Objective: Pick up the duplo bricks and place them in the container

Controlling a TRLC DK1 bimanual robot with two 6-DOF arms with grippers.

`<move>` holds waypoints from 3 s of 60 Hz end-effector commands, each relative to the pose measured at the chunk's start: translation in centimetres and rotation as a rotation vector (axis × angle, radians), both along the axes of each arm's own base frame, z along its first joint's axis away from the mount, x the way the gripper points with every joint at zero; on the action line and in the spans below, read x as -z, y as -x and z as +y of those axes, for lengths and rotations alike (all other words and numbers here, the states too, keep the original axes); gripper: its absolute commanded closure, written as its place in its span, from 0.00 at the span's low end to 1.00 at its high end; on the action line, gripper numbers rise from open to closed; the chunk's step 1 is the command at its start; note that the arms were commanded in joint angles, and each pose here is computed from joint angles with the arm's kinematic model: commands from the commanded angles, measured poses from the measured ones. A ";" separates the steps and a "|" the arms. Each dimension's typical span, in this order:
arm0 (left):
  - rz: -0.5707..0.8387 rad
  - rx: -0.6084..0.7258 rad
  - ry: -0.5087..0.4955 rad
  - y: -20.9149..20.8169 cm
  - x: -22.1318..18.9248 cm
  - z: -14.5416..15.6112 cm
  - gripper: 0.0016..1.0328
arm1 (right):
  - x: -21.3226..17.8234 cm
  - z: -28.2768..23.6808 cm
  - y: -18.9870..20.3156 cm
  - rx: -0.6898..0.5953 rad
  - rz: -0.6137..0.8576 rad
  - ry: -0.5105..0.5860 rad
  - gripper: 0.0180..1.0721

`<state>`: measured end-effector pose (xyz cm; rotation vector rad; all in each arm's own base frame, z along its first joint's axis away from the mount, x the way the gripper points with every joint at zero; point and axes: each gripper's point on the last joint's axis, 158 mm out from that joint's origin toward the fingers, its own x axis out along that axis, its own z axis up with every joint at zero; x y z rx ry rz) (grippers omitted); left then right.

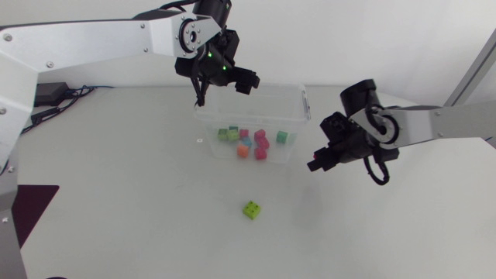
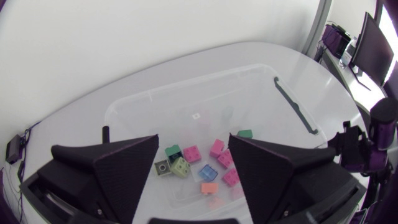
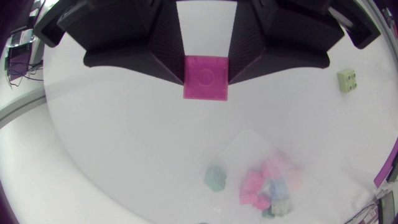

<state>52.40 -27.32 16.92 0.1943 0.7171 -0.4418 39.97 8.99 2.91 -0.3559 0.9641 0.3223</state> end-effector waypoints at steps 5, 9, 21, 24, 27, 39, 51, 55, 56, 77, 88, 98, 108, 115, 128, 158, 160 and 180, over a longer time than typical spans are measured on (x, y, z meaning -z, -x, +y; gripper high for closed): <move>-0.025 0.060 0.013 3.0 -3.9 1.0 0.04 | -5.0 -0.5 -0.3 0.001 -0.082 -0.015 0.77; -0.020 0.096 0.010 4.9 -4.7 1.1 0.04 | -6.9 -0.1 -0.7 -0.004 -0.116 -0.026 0.77; 0.046 0.233 -0.059 12.1 -2.9 1.4 0.05 | -13.1 2.6 -2.2 -0.042 -0.236 -0.072 0.77; 0.078 0.265 -0.062 13.7 -1.6 1.5 0.05 | -14.4 3.5 -2.8 -0.055 -0.261 -0.084 0.77; 0.122 0.307 -0.074 15.6 0.2 1.5 0.05 | -15.4 4.6 -3.3 -0.072 -0.282 -0.094 0.77; 0.226 0.384 -0.113 19.3 5.8 1.3 0.05 | -16.2 8.3 -5.3 -0.132 -0.296 -0.120 0.76; 0.304 0.473 -0.160 22.6 10.5 -0.4 0.05 | -14.1 10.7 -7.6 -0.168 -0.268 -0.133 0.76; 0.324 0.500 -0.175 23.5 11.7 -1.1 0.05 | -12.8 11.2 -8.3 -0.175 -0.248 -0.133 0.70; 0.325 0.504 -0.176 23.7 11.9 -1.3 0.05 | -12.6 11.1 -8.5 -0.174 -0.247 -0.133 0.66; 0.418 0.510 -0.238 24.7 16.3 -3.0 0.06 | -17.1 8.4 -7.4 -0.154 -0.333 -0.181 0.10; 0.483 0.448 -0.261 24.0 17.8 -2.7 0.10 | -18.3 5.4 -4.3 -0.139 -0.358 -0.194 0.10; 0.557 0.414 -0.286 24.0 18.7 -2.8 0.13 | -17.4 2.8 -1.9 -0.118 -0.359 -0.199 0.10; 0.624 0.377 -0.319 24.1 20.0 -2.9 0.17 | -16.0 0.7 -0.5 -0.090 -0.348 -0.210 0.10; 0.632 0.369 -0.328 24.2 20.5 -3.5 0.20 | -15.3 -0.2 0.5 -0.085 -0.340 -0.212 0.10; 0.674 0.338 -0.353 24.1 21.1 -3.8 0.37 | -13.6 -0.9 2.7 -0.086 -0.315 -0.215 0.10; 0.586 0.278 -0.366 22.2 16.7 -2.9 0.72 | -4.3 -1.8 10.4 -0.128 -0.133 -0.203 0.10; 0.567 0.273 -0.350 21.7 15.5 -2.9 0.72 | -3.6 -1.8 10.8 -0.130 -0.117 -0.198 0.10; 0.362 0.196 -0.186 15.6 5.2 -2.2 0.71 | -1.8 -2.5 12.1 -0.140 -0.081 -0.150 0.10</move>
